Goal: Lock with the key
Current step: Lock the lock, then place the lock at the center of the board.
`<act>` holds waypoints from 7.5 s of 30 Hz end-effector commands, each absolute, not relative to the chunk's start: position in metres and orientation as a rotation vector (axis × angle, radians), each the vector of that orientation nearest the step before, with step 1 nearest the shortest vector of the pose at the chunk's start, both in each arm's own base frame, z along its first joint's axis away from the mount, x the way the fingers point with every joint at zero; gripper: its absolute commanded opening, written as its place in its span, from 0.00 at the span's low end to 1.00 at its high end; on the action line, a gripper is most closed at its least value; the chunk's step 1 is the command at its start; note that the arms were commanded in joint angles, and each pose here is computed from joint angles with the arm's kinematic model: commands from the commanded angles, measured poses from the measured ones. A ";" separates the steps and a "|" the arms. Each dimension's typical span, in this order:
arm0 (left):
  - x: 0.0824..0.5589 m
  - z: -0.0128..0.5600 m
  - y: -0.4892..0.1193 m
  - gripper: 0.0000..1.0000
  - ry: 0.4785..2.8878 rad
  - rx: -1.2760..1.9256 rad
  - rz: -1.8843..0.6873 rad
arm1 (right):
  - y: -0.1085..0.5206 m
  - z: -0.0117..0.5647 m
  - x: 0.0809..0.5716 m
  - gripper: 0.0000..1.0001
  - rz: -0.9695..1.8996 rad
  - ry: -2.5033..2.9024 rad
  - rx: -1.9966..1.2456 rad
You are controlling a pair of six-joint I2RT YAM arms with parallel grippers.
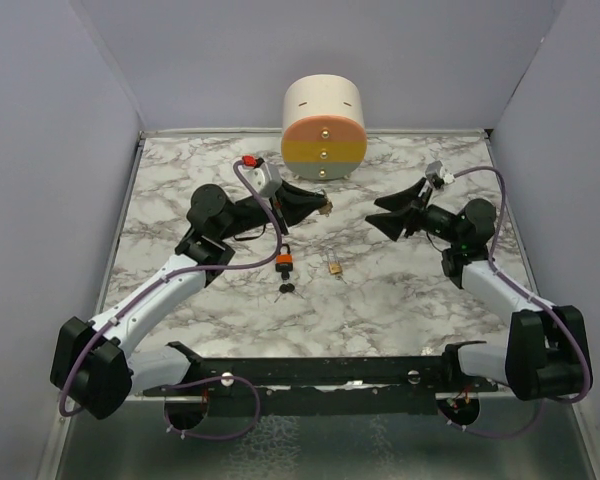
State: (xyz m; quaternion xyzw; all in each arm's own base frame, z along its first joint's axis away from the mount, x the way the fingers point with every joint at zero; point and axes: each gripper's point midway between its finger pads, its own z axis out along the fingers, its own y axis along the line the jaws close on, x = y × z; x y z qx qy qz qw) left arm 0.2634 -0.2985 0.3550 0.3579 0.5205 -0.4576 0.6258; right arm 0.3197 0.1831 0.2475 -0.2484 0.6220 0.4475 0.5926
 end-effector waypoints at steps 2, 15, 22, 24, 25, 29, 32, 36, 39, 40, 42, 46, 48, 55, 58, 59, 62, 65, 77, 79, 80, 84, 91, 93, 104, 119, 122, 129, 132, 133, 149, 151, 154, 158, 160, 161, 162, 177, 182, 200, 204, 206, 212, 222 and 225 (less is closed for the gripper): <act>0.234 0.363 -0.310 0.00 1.136 0.934 -1.182 | 0.196 0.269 0.264 0.57 1.158 1.295 -0.832; 0.205 0.360 -0.349 0.00 1.185 0.960 -1.365 | 0.201 0.296 0.210 0.41 1.147 1.121 -0.959; 0.199 0.360 -0.363 0.00 1.180 0.975 -1.385 | 0.205 0.295 0.206 0.22 1.169 1.131 -0.959; 0.200 0.360 -0.366 0.00 1.173 0.987 -1.380 | 0.206 0.294 0.205 0.22 1.178 1.133 -0.961; 0.200 0.359 -0.366 0.00 1.170 0.990 -1.375 | 0.207 0.294 0.205 0.24 1.185 1.136 -0.959; 0.204 0.357 -0.370 0.00 1.169 0.995 -1.364 | 0.208 0.294 0.204 0.46 1.196 1.140 -0.953; 0.203 0.357 -0.371 0.00 1.154 1.014 -1.360 | 0.208 0.293 0.205 0.48 1.202 1.148 -0.945; 0.199 0.360 -0.371 0.00 1.106 1.042 -1.324 | 0.209 0.292 0.205 0.48 1.218 1.154 -0.937; 0.199 0.363 -0.370 0.00 1.086 1.049 -1.307 | 0.211 0.290 0.205 0.47 1.233 1.160 -0.936; 0.199 0.363 -0.370 0.00 1.081 1.051 -1.303 | 0.211 0.290 0.205 0.47 1.236 1.161 -0.936; 0.198 0.364 -0.371 0.00 1.074 1.053 -1.301 | 0.212 0.289 0.205 0.47 1.241 1.163 -0.934; 0.198 0.365 -0.372 0.00 1.064 1.050 -1.294 | 0.213 0.287 0.204 0.45 1.245 1.165 -0.935; 0.198 0.367 -0.371 0.00 1.057 1.047 -1.289 | 0.214 0.286 0.204 0.44 1.249 1.168 -0.937; 0.198 0.372 -0.372 0.00 1.039 1.041 -1.287 | 0.217 0.286 0.204 0.36 1.258 1.167 -0.936; 0.197 0.373 -0.372 0.00 1.032 1.040 -1.286 | 0.218 0.285 0.205 0.30 1.261 1.171 -0.930; 0.197 0.373 -0.372 0.00 1.031 1.041 -1.286 | 0.219 0.285 0.206 0.29 1.261 1.171 -0.932; 0.197 0.374 -0.372 0.00 1.027 1.040 -1.284 | 0.220 0.284 0.206 0.24 1.264 1.171 -0.932; 0.197 0.376 -0.371 0.00 1.024 1.036 -1.279 | 0.221 0.284 0.207 0.16 1.265 1.173 -0.933; 0.209 0.397 -0.358 0.00 0.952 0.919 -1.162 | 0.222 0.280 0.210 0.01 1.225 1.181 -0.909; 0.210 0.404 -0.352 0.00 0.928 0.887 -1.131 | 0.221 0.278 0.211 0.01 1.216 1.192 -0.901; 0.212 0.408 -0.350 0.00 0.917 0.872 -1.115 | 0.221 0.277 0.212 0.01 1.209 1.200 -0.896; 0.217 0.421 -0.338 0.00 0.884 0.811 -1.046 | 0.220 0.272 0.215 0.01 1.188 1.229 -0.883; 0.219 0.440 -0.332 0.00 0.816 0.803 -0.975 | 0.221 0.261 0.219 0.01 1.180 1.281 -0.876; 0.221 0.439 -0.332 0.00 0.826 0.803 -0.965 | 0.219 0.260 0.225 0.01 1.146 1.302 -0.851; 0.257 0.343 -0.357 0.00 1.210 0.737 -1.047 | 0.135 0.264 0.301 0.01 0.555 1.486 -0.298; 0.283 0.209 -0.420 0.00 1.528 0.690 -1.336 | 0.080 0.204 0.314 0.01 0.296 1.730 -0.008; 0.287 0.192 -0.437 0.00 1.552 0.692 -1.406 | 0.079 0.189 0.315 0.01 0.291 1.785 0.011; 0.296 0.161 -0.460 0.00 1.654 0.670 -1.503 | 0.075 0.163 0.313 0.01 0.274 1.867 0.074; 0.298 0.141 -0.462 0.00 1.744 0.639 -1.513 | 0.077 0.157 0.313 0.01 0.283 1.888 0.073; 0.298 0.135 -0.463 0.00 1.771 0.631 -1.518 | 0.077 0.155 0.314 0.01 0.285 1.897 0.072; 0.303 0.064 -0.466 0.15 2.156 0.534 -1.374 | 0.087 0.112 0.319 0.01 0.311 2.053 0.099; 0.304 0.061 -0.467 0.17 2.165 0.530 -1.359 | 0.088 0.105 0.319 0.01 0.318 2.074 0.102; 0.306 0.055 -0.466 0.18 2.180 0.515 -1.334 | 0.090 0.096 0.320 0.01 0.320 2.108 0.107; 0.310 0.047 -0.464 0.18 2.204 0.493 -1.294 | 0.089 0.085 0.320 0.01 0.311 2.149 0.119; 0.311 0.044 -0.463 0.18 2.214 0.483 -1.275 | 0.092 0.081 0.320 0.01 0.320 2.163 0.114; 0.313 0.044 -0.462 0.18 2.218 0.479 -1.266 | 0.092 0.078 0.321 0.01 0.323 2.172 0.115; 0.314 0.043 -0.462 0.18 2.222 0.476 -1.257 | 0.093 0.076 0.321 0.01 0.323 2.183 0.116; 0.328 0.039 -0.467 0.33 2.245 0.481 -1.188 | 0.095 0.055 0.323 0.01 0.319 2.255 0.130; 0.329 0.045 -0.468 0.52 2.229 0.486 -1.194 | 0.095 0.053 0.323 0.01 0.318 2.262 0.132; 0.320 0.075 -0.448 0.27 2.180 0.464 -1.163 | 0.095 0.052 0.322 0.01 0.319 2.275 0.154; 0.320 0.075 -0.448 0.26 2.182 0.460 -1.167 | 0.096 0.054 0.322 0.01 0.323 2.271 0.152; 0.319 0.072 -0.448 0.27 2.192 0.454 -1.165 | 0.096 0.054 0.322 0.01 0.324 2.271 0.152; 0.319 0.068 -0.447 0.36 2.203 0.450 -1.161 | 0.096 0.057 0.322 0.01 0.330 2.262 0.148; 0.317 0.070 -0.449 0.50 2.182 0.496 -1.141 | 0.096 0.058 0.322 0.01 0.330 2.256 0.143; 0.316 0.062 -0.450 0.47 2.201 0.501 -1.132 | 0.097 0.061 0.323 0.01 0.333 2.249 0.141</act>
